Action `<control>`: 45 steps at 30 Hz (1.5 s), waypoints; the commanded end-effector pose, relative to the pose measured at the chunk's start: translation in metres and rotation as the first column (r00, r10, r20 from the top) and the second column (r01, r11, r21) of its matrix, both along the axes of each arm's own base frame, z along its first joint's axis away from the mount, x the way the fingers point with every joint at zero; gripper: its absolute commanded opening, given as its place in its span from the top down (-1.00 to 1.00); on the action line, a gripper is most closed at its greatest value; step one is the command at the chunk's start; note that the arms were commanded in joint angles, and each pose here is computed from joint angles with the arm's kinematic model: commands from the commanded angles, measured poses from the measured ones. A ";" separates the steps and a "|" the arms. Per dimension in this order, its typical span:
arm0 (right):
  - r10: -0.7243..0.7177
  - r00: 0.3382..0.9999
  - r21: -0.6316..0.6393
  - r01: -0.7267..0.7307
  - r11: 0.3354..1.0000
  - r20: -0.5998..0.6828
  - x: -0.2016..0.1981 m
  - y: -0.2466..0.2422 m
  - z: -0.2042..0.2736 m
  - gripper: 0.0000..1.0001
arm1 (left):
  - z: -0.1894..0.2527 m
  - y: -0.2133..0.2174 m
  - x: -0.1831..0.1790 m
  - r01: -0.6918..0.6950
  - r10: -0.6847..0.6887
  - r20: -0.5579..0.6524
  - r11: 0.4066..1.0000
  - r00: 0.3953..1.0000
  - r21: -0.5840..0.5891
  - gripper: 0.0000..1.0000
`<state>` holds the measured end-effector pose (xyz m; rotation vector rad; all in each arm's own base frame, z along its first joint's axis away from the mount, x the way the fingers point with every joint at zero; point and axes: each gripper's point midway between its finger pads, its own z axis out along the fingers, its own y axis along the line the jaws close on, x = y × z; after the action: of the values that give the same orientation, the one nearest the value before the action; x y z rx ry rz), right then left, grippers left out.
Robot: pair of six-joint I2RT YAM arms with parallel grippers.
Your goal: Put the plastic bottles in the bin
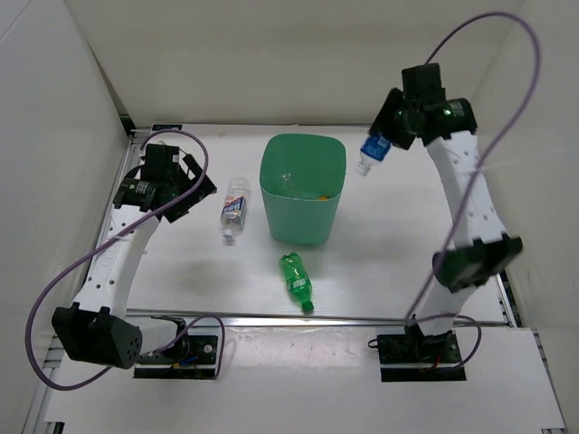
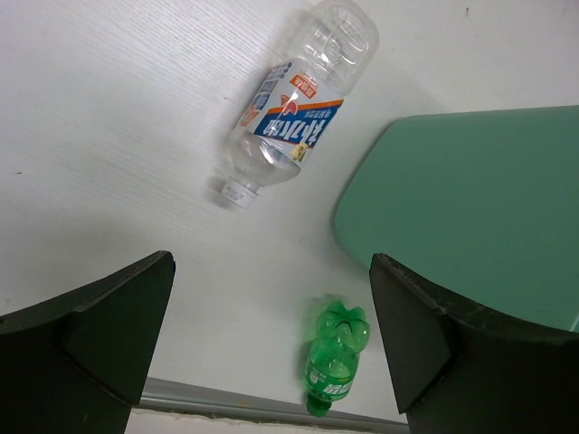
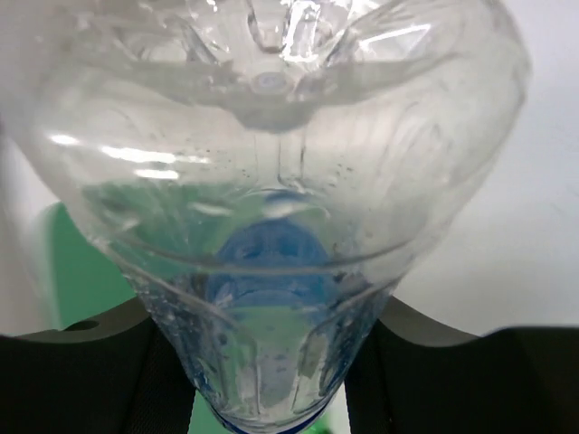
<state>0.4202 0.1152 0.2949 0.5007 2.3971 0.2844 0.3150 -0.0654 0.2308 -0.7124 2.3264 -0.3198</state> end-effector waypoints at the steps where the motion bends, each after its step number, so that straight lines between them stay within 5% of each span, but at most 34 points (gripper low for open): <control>1: 0.154 0.928 0.099 -0.198 0.975 0.339 -0.027 0.051 0.104 0.50 | 0.008 0.006 -0.004 -0.020 0.019 0.033 1.000 0.999 0.002 -1.00; 4: 0.268 0.842 -0.010 -0.298 0.954 0.468 -0.028 0.084 0.124 0.48 | 0.005 0.009 -0.002 -0.030 0.030 0.024 1.000 0.999 0.004 -1.00; 9: 0.421 0.831 -0.260 -0.343 0.903 0.363 -0.029 0.131 0.072 0.30 | 0.007 0.015 0.001 -0.041 0.041 0.033 0.999 0.999 0.009 -1.00; 11: 0.440 0.844 -0.278 -0.363 0.889 0.305 -0.031 0.135 0.046 -0.07 | 0.002 0.020 0.000 -0.056 0.056 0.024 0.998 0.998 0.018 -1.00; 15: 0.449 0.844 -0.238 -0.391 0.889 0.293 -0.027 0.142 0.038 -0.46 | -0.003 0.022 0.000 -0.044 0.044 0.015 0.999 0.999 0.024 -1.00; 17: 0.467 0.832 -0.191 -0.428 0.884 0.299 -0.032 0.152 0.044 -1.00 | -0.006 0.020 0.000 -0.038 0.038 0.014 0.999 0.999 0.017 -1.00; 23: 0.379 0.807 -0.119 -0.367 0.923 0.453 -0.060 0.135 0.131 -1.00 | -0.024 0.012 0.039 0.017 -0.017 -0.006 1.000 1.000 0.021 -1.00; 27: 0.360 0.737 -0.056 -0.403 0.913 0.572 -0.089 0.125 0.188 -1.00 | -0.018 -0.012 0.077 0.215 -0.220 0.037 0.971 0.975 0.107 -1.00; 34: 0.376 0.746 -0.071 -0.407 0.911 0.550 -0.111 0.105 0.178 -1.00 | -0.055 -0.038 0.123 0.344 -0.344 -0.009 0.936 0.939 0.076 -1.00; 45: 0.344 0.764 -0.141 -0.321 0.936 0.546 -0.114 0.075 0.173 -1.00 | -0.149 -0.070 0.123 0.419 -0.417 -0.184 0.907 0.890 -0.030 -1.00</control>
<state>0.3095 0.2072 0.4509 -0.0681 1.9436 0.5102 0.4314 -0.1143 0.0767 -0.3088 2.6784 -0.3747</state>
